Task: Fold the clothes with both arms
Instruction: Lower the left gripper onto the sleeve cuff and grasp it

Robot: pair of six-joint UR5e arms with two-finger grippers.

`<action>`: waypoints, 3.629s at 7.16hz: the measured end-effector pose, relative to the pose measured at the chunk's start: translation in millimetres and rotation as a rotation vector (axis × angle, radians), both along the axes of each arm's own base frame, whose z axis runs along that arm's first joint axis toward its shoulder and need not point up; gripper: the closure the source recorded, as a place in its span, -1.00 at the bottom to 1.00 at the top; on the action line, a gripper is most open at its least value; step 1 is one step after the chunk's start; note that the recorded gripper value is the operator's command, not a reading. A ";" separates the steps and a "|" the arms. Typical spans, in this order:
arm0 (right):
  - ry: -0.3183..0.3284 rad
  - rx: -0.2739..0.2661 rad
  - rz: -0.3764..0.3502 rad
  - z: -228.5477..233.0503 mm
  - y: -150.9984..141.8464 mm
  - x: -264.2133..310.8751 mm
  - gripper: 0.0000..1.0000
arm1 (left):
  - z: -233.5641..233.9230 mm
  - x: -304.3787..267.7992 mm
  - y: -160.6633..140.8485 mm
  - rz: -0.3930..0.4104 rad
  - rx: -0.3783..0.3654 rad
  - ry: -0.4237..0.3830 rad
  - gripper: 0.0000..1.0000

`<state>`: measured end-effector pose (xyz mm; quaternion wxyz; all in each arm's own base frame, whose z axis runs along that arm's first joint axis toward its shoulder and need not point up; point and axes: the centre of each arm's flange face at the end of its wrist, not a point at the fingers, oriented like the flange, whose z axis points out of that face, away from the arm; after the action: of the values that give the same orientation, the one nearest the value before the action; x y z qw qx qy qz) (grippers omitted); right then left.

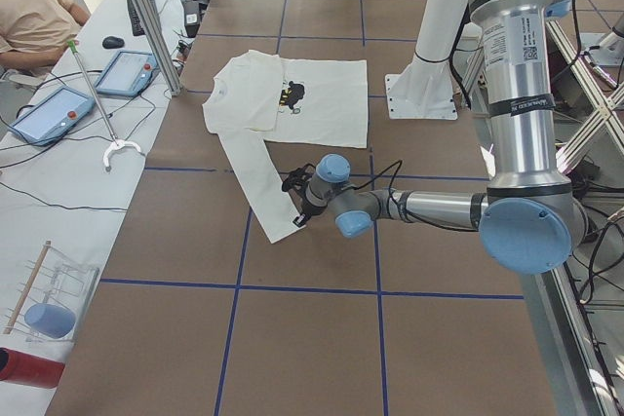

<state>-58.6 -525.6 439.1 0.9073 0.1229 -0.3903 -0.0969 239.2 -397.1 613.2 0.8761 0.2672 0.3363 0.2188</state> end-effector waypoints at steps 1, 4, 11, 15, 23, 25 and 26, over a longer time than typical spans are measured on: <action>0.000 -0.001 0.000 0.2 0.2 -0.1 -1.00 | -2.7 -7.4 -7.6 -0.016 0.040 -0.019 1.00; 0.002 -0.001 0.000 0.7 0.5 -0.2 -1.00 | -23.5 -27.0 -39.4 -0.083 0.098 -0.013 -0.79; 0.007 -0.010 0.000 6.8 3.5 0.8 -1.00 | 0.3 -21.3 -43.3 -0.075 0.065 -0.036 -0.78; 0.008 -0.011 0.001 7.5 4.0 1.1 -1.00 | 4.7 -4.5 -28.9 -0.019 0.066 -0.019 -0.84; 0.011 -0.013 0.003 9.4 7.2 2.4 -1.00 | 13.6 8.2 -12.7 0.027 0.053 -0.027 -0.34; 0.012 -0.013 0.004 10.0 8.3 2.7 -1.00 | 13.9 9.3 -11.5 0.031 0.053 -0.026 0.99; 0.012 -0.012 0.003 9.4 8.9 2.7 -1.00 | 13.9 9.3 -11.3 0.030 0.054 -0.026 1.00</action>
<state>-55.9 -516.7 448.5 0.9105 0.1176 -0.3852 -0.0939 248.5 -408.4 627.1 0.8695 0.2827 0.3230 0.2446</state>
